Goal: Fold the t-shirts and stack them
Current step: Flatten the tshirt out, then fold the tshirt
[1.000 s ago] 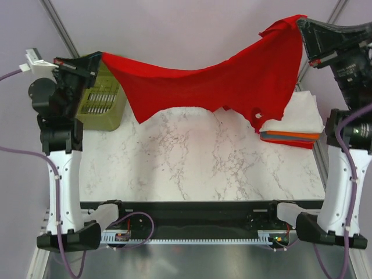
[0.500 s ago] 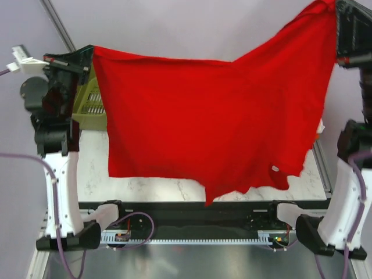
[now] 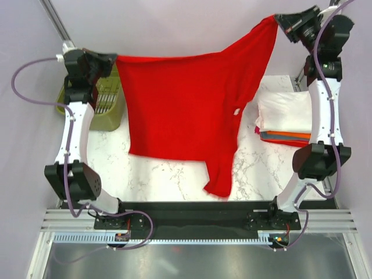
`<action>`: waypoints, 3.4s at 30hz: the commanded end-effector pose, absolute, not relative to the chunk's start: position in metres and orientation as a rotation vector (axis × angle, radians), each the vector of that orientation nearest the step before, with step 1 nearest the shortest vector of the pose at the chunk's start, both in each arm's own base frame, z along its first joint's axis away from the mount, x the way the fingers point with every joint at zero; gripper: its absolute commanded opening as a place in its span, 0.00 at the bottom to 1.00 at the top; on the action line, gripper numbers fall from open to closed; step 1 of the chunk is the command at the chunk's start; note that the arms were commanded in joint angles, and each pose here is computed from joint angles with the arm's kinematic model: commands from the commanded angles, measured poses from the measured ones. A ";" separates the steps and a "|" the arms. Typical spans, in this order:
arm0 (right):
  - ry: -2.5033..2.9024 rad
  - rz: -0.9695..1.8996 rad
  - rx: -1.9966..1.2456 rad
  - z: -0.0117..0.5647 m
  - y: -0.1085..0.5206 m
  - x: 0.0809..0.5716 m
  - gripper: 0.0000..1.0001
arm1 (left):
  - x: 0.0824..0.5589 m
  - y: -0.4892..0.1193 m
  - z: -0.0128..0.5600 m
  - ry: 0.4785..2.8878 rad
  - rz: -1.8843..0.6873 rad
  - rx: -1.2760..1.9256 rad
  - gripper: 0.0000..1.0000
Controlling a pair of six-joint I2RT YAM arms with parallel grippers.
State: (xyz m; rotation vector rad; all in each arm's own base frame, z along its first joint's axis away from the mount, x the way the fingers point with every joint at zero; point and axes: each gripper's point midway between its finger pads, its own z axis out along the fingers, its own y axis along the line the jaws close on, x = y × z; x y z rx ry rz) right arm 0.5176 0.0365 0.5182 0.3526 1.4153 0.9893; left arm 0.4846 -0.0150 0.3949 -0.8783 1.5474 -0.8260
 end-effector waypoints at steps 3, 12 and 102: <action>1.089 1.073 0.127 0.658 0.043 0.458 0.00 | 0.506 -0.018 0.514 1.326 -0.931 -0.718 0.02; 1.015 1.126 0.029 0.674 0.040 0.433 0.00 | 0.534 -0.017 0.528 1.299 -0.932 -0.675 0.02; 1.983 0.891 0.346 0.233 0.085 0.385 0.00 | 0.335 -0.010 0.075 1.843 -0.732 -1.526 0.02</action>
